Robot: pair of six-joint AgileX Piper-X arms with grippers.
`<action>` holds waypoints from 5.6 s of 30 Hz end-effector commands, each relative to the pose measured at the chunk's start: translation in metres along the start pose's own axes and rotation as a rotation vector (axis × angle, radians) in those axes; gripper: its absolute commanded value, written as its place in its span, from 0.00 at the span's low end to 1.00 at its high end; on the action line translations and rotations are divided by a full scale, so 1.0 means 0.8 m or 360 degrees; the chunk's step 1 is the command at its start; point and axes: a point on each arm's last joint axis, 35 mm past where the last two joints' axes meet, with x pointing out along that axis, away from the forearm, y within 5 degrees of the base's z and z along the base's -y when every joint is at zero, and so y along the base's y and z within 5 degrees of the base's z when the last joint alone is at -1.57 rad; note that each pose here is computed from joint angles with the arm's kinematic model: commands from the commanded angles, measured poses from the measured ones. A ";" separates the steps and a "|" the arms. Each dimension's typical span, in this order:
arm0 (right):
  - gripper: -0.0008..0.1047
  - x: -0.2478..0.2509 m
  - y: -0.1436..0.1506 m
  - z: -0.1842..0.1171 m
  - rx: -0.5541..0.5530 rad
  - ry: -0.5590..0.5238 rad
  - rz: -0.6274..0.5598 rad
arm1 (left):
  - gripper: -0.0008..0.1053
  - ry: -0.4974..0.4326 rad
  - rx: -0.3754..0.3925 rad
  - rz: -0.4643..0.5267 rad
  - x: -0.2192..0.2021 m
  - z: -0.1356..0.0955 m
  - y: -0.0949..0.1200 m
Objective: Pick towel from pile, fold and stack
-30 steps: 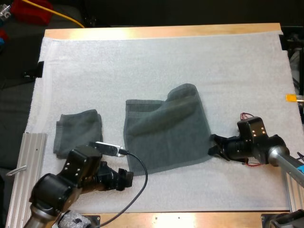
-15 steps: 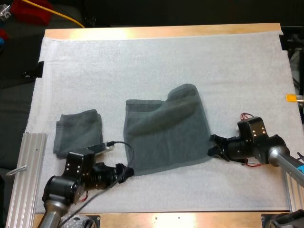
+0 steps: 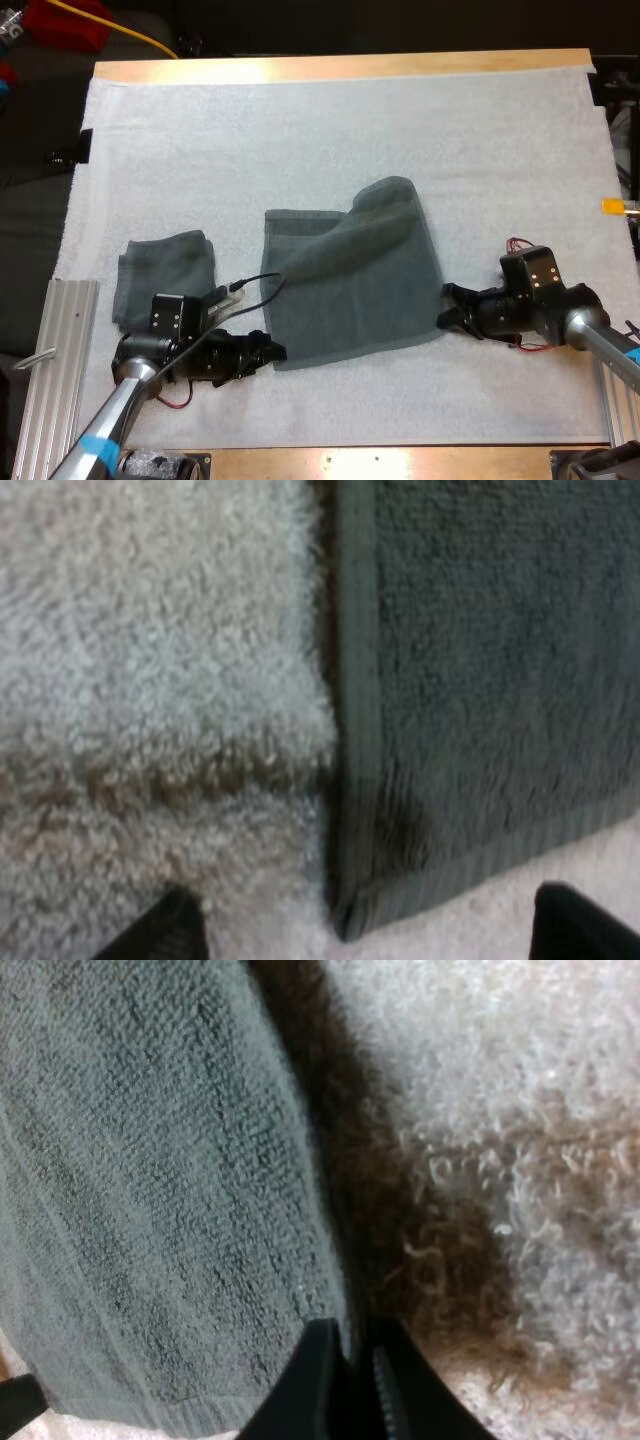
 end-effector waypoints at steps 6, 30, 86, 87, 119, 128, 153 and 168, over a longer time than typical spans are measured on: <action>0.01 -0.001 0.000 -0.001 0.0004 0.0017 0.0017 | 0.63 0.0109 0.0005 -0.0082 0.014 0.006 0.005; 0.01 -0.001 0.001 -0.001 0.0004 0.0025 0.0031 | 0.49 0.0244 0.0117 -0.0064 0.044 -0.002 -0.008; 0.01 -0.071 0.093 -0.040 -0.0015 -0.0270 0.0230 | 0.01 0.0483 0.0369 -0.0332 -0.002 0.021 -0.101; 0.01 -0.067 0.093 -0.036 -0.0011 -0.0280 0.0242 | 0.01 0.0471 0.0363 -0.0336 -0.002 0.025 -0.101; 0.01 -0.031 0.043 0.051 0.0457 -0.0770 0.0264 | 0.01 -0.0154 0.0189 -0.0136 0.024 0.104 -0.111; 0.03 -0.034 0.046 0.056 0.0427 -0.0844 0.0291 | 0.01 -0.0197 0.0269 -0.0216 0.023 0.109 -0.118; 0.57 -0.059 0.081 0.074 -0.0063 -0.1067 0.0683 | 0.59 0.0014 0.0354 -0.0762 -0.024 0.138 -0.137; 0.57 -0.072 0.086 0.057 -0.0284 -0.0953 0.0606 | 0.59 -0.0119 0.0638 -0.0655 -0.083 0.083 -0.151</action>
